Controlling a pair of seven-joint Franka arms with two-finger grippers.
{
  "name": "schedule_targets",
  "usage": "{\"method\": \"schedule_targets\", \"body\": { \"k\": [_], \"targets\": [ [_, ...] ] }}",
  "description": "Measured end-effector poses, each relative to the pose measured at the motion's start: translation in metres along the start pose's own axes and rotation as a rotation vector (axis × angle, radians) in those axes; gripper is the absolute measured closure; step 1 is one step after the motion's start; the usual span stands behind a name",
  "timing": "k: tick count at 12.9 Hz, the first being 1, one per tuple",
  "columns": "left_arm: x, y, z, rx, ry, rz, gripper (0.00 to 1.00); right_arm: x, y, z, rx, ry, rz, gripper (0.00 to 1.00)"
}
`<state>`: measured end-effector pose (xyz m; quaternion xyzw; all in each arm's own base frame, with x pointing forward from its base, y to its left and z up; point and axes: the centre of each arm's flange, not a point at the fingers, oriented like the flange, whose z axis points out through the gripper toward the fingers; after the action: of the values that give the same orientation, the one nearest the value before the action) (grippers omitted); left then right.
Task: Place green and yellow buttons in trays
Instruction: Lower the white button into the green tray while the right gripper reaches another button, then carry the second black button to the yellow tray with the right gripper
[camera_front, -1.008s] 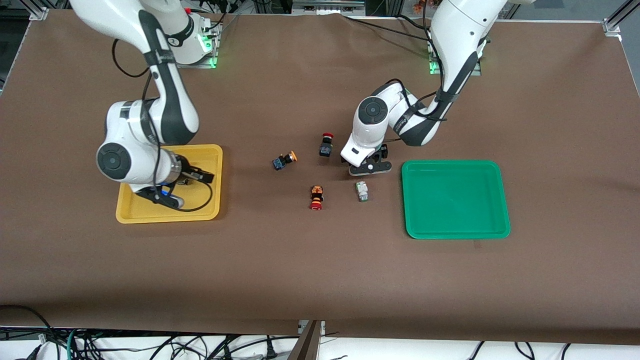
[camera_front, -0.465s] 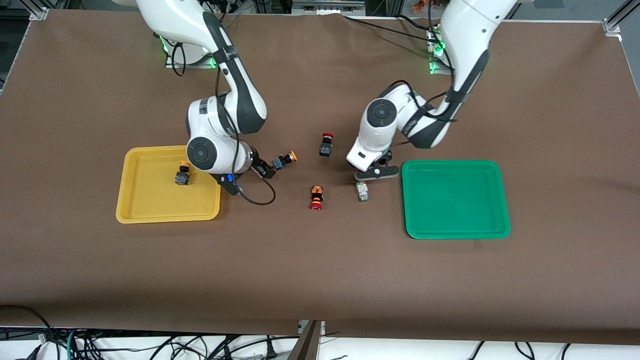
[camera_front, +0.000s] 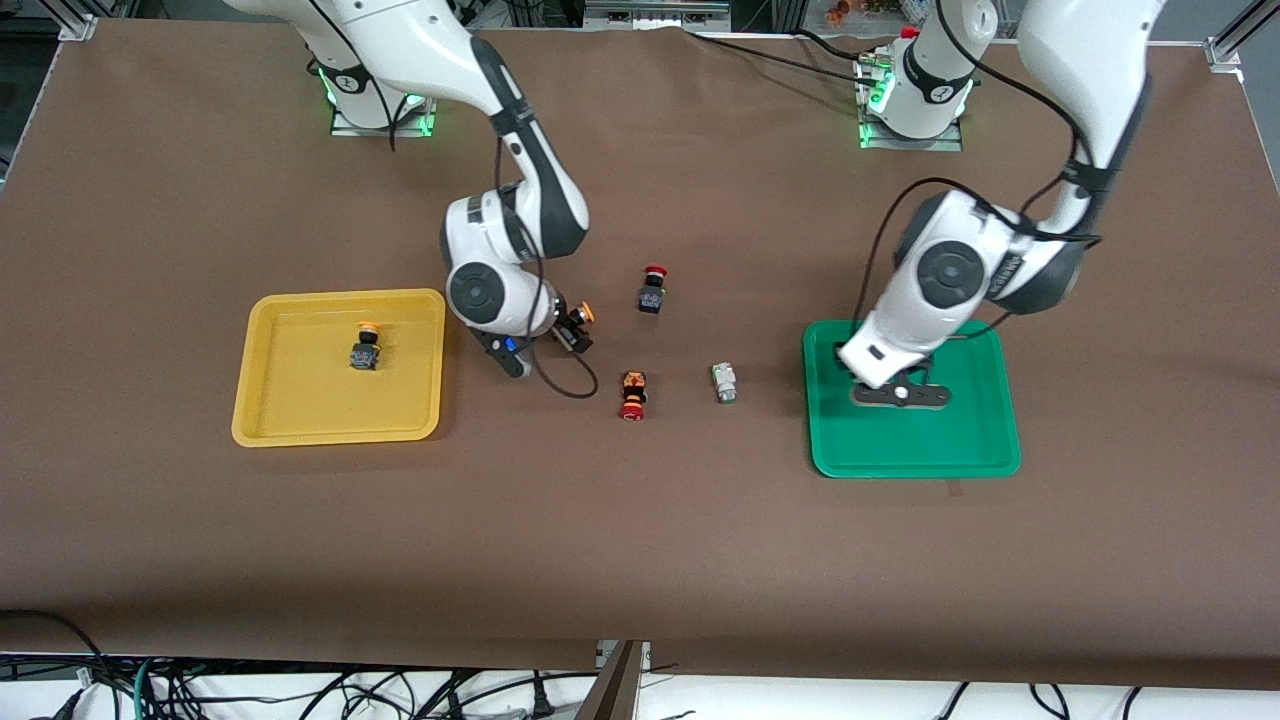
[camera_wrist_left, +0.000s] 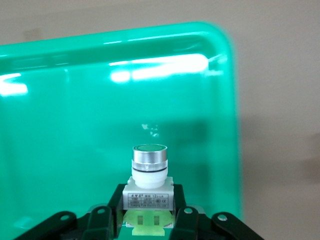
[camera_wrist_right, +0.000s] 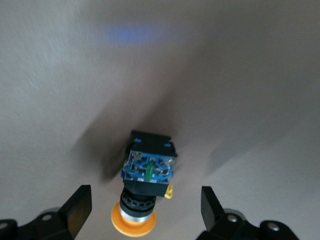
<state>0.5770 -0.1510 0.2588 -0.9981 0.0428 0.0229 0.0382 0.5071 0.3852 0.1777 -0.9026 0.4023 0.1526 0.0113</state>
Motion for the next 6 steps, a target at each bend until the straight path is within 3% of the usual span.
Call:
{"method": "schedule_targets", "body": {
  "k": [2,6],
  "targets": [
    [-0.010,-0.041,0.019,0.013,-0.021,0.043,0.59,-0.010,-0.001,0.016,-0.002,0.022,-0.004,0.07],
    [-0.042,-0.112,0.065,0.023,-0.007,0.128,0.59,-0.004,-0.001,0.003,0.005,0.023,-0.010,0.56]
  ]
}}
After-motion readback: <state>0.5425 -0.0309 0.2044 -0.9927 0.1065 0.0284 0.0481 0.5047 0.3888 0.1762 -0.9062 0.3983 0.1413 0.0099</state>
